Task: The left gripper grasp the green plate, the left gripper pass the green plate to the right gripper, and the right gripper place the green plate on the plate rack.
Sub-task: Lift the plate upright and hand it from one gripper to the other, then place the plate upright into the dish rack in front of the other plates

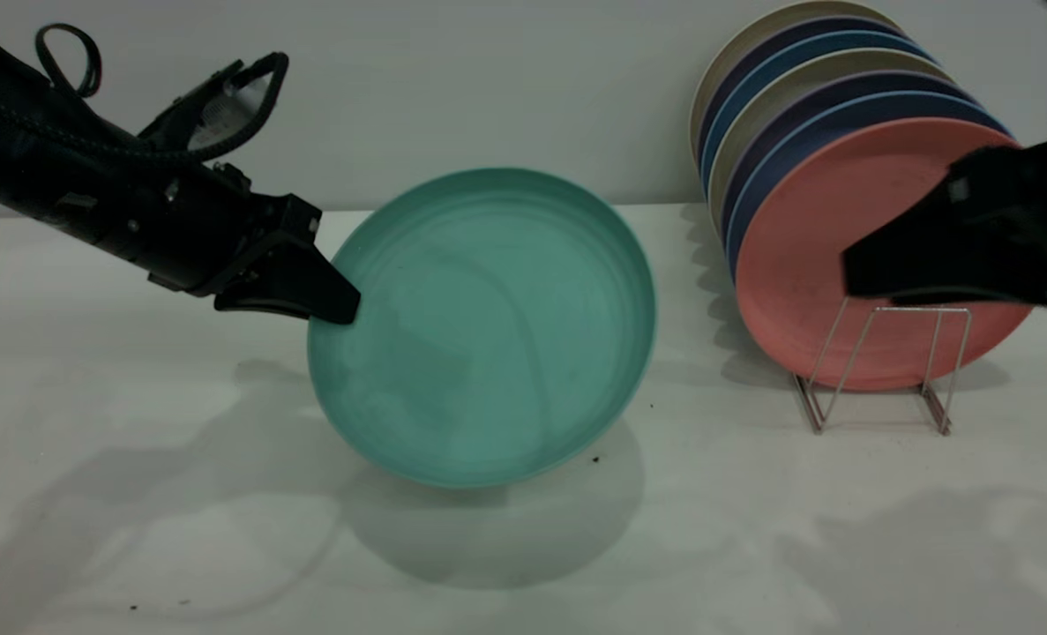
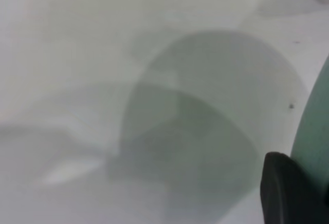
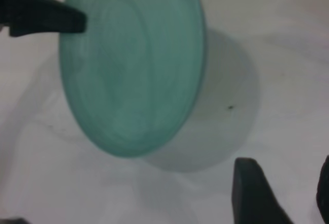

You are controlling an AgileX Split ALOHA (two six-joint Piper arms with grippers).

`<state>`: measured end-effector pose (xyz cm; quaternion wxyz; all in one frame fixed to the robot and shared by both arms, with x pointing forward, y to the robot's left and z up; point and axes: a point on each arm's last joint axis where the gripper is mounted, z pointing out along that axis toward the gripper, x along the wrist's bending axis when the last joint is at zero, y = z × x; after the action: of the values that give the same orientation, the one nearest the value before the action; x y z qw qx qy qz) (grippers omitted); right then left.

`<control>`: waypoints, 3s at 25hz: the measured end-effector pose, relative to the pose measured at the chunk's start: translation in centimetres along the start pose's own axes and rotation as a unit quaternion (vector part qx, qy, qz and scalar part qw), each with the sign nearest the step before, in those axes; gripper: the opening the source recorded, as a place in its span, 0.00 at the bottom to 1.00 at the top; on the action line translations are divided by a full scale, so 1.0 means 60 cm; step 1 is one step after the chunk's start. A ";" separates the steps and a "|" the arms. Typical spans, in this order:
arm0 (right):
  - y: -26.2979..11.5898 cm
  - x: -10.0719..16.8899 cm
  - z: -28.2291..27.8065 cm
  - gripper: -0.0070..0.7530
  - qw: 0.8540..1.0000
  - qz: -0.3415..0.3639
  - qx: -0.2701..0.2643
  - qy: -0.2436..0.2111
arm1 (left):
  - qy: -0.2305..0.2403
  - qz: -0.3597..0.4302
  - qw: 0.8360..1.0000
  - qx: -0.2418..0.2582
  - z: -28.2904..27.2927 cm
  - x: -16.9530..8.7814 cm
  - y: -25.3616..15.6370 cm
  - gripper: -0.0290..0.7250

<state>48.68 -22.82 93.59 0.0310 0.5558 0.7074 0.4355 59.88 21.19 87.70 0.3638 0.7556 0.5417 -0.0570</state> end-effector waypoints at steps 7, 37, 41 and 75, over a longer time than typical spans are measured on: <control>0.004 -0.005 0.039 0.44 0.998 0.017 0.017 0.065 | -0.022 0.004 1.000 0.004 0.005 -0.015 -0.001 0.06; 0.012 -0.024 0.063 0.13 0.998 0.039 0.024 0.049 | -0.121 0.028 0.992 -0.015 0.053 -0.125 0.002 0.06; 0.012 -0.024 0.063 0.13 0.998 0.040 0.024 0.048 | -0.121 0.017 0.992 -0.014 0.053 -0.125 0.002 0.06; 0.042 -0.034 0.065 0.13 0.985 -0.146 0.086 0.018 | 0.049 -0.025 0.974 0.221 -0.051 0.057 -0.066 0.81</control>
<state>53.42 -22.23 91.93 0.0334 0.4388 0.8164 0.3738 56.93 26.31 86.35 0.1595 0.8054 0.5517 -0.1467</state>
